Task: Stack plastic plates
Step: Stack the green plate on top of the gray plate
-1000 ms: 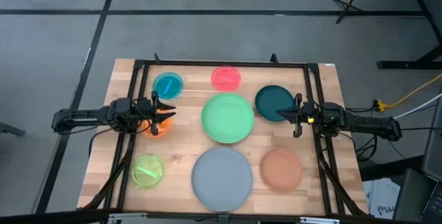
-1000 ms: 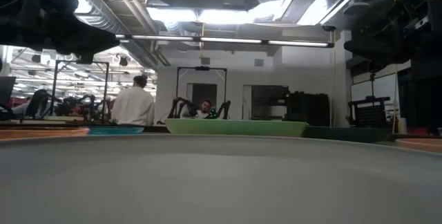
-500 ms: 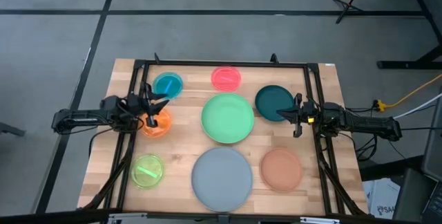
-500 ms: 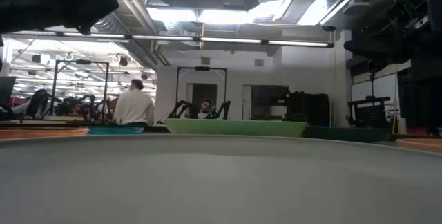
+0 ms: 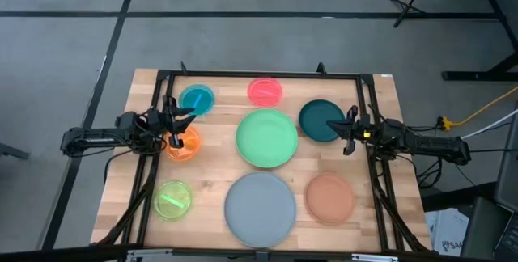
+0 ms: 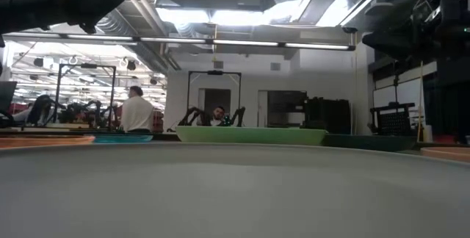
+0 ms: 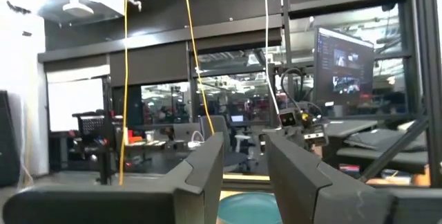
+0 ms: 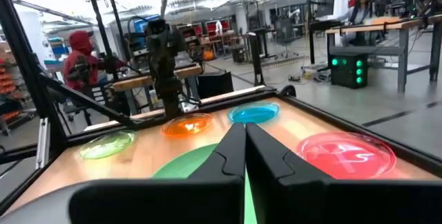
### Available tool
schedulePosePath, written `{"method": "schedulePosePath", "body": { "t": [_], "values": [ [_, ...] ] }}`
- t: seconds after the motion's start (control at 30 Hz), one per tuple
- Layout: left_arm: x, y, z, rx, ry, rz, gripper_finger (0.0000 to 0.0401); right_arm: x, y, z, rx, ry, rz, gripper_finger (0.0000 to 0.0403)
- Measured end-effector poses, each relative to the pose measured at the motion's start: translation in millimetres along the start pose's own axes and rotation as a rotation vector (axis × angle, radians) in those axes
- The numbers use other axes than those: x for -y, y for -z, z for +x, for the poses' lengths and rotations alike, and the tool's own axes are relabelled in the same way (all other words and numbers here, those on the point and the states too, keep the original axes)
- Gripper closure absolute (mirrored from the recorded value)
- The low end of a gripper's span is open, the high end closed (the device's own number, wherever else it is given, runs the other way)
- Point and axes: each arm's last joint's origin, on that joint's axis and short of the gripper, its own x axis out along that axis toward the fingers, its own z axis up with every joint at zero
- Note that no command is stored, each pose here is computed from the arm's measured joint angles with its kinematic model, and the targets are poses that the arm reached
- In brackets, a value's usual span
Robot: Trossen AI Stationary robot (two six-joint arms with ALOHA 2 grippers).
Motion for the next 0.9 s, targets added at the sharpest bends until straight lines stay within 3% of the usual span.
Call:
{"method": "schedulePosePath", "body": {
  "t": [0.43, 0.6, 0.73, 0.9],
  "values": [
    [2, 7, 3, -0.065, 0.015, -0.096, 0.0298, -2, 3, 24, -0.063, 0.049, -0.005, 0.0398],
    [1, 8, 4, -0.073, -0.024, -0.074, 0.0298, -3, -5, 45, -0.151, 0.194, -0.058, 0.0398],
    [2, 8, 3, -0.074, 0.023, -0.062, 0.0298, -3, -10, 63, -0.198, 0.332, -0.108, 0.0398],
    [2, 6, 4, -0.059, 0.029, -0.012, 0.0298, -5, -11, 86, -0.266, 0.376, -0.136, 0.0397]
  ]
}}
